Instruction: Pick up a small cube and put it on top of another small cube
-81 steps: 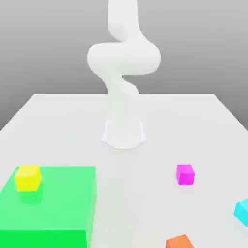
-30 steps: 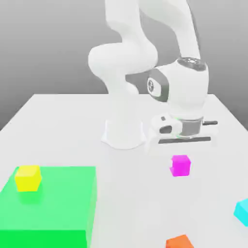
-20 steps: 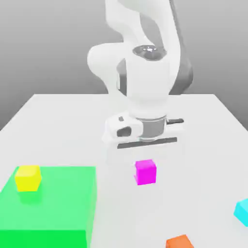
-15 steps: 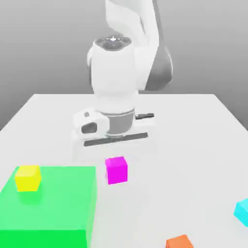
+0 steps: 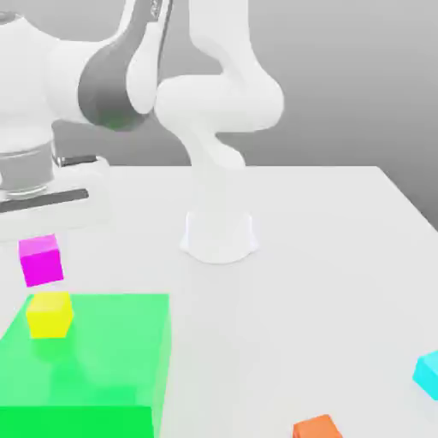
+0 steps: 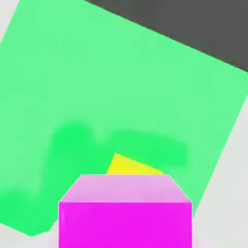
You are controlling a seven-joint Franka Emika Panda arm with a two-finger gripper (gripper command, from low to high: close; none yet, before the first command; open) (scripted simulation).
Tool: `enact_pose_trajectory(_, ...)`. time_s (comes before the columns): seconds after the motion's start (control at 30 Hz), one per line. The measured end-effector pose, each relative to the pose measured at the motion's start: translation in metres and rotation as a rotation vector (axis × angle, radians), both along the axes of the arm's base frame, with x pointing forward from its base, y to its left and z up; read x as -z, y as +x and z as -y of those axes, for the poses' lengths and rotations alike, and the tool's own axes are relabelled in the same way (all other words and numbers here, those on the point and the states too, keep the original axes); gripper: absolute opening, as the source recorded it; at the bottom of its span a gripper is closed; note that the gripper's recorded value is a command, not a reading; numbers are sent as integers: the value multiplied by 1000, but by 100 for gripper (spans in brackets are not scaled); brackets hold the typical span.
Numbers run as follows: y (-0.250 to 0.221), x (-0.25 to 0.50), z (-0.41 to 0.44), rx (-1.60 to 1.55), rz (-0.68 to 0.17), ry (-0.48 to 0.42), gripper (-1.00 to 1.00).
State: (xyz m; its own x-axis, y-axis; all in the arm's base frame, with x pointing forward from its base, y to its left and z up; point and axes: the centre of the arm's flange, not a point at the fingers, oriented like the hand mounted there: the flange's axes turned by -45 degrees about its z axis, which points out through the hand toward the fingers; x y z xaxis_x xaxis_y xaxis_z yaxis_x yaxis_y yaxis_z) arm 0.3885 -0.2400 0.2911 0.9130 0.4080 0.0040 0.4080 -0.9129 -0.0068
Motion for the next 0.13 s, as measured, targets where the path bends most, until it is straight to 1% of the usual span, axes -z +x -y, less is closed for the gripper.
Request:
enact_pose_trajectory(0.03,-1,10,1,2,-1,-2,100)
enact_pose_trajectory(0.13,-1,10,0,1,-1,-2,100)
